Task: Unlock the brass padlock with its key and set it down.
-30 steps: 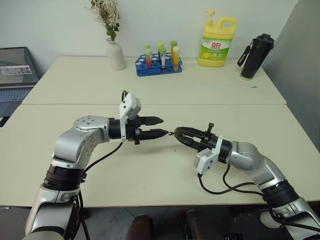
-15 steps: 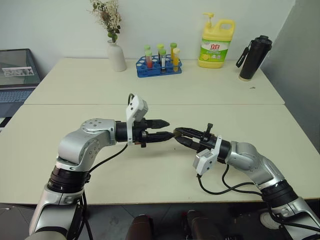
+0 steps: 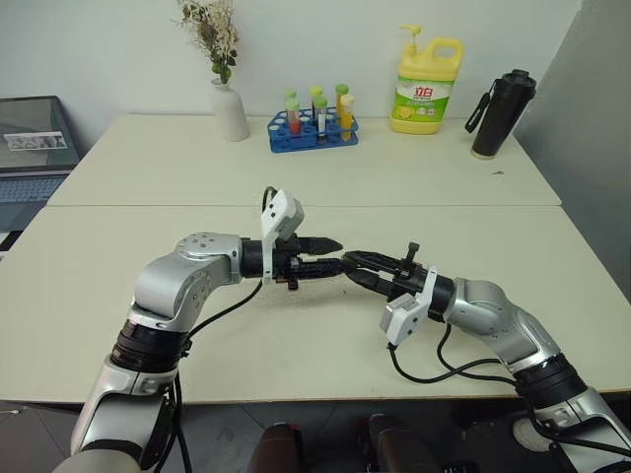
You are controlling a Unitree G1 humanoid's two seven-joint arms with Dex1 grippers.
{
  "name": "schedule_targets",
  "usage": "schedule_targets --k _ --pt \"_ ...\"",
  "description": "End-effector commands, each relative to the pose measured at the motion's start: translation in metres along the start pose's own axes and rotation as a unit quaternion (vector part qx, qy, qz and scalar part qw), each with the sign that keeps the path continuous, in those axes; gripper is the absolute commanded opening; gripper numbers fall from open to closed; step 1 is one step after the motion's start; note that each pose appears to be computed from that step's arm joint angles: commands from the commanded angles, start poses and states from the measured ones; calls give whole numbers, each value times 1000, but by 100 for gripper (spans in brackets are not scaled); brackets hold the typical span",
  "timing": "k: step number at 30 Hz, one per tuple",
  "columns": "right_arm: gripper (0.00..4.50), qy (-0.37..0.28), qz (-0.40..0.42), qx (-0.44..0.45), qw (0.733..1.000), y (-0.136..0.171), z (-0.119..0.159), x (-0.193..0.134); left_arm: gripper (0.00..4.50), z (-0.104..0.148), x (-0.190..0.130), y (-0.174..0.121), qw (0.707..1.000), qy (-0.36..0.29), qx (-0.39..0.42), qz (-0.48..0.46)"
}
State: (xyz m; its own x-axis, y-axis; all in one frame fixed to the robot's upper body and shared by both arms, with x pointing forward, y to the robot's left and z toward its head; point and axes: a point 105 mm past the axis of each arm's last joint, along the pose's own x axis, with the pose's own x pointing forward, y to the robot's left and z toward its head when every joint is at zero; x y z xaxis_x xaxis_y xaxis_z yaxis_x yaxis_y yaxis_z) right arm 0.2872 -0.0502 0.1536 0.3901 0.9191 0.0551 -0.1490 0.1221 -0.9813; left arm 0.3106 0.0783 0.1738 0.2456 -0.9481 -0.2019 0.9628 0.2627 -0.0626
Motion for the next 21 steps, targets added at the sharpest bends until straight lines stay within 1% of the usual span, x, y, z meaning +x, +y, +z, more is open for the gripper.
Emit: schedule_targets --k 1,4,5,11,13,15,17,18,21 --pt "98 -22 -18 -18 999 -11 9 3 127 11 2 -1 1000 -12 23 -5" --pt "98 -22 -18 -19 999 -12 10 3 31 10 3 -3 1000 -8 22 -12" --pt "98 -22 -18 -20 999 -12 10 3 15 9 3 -3 1000 -7 22 -13" --pt "98 -21 -23 -27 999 -14 10 3 16 7 3 -2 1000 -4 23 -11" --pt "98 -16 -11 -18 1000 -10 8 3 16 6 3 -1 1000 -4 24 -10" --pt "98 -22 -22 6 999 -12 9 1 16 7 2 -1 1000 -5 24 -10" --pt "173 -19 -35 16 999 -16 8 -1 16 7 2 -1 1000 -7 25 -9" --pt "198 -12 -32 12 999 -16 6 -1 16 8 2 0 1000 -10 25 -9" --pt "308 8 -23 5 1000 -16 -1 -6 16 9 1 2 1000 -13 27 -8"
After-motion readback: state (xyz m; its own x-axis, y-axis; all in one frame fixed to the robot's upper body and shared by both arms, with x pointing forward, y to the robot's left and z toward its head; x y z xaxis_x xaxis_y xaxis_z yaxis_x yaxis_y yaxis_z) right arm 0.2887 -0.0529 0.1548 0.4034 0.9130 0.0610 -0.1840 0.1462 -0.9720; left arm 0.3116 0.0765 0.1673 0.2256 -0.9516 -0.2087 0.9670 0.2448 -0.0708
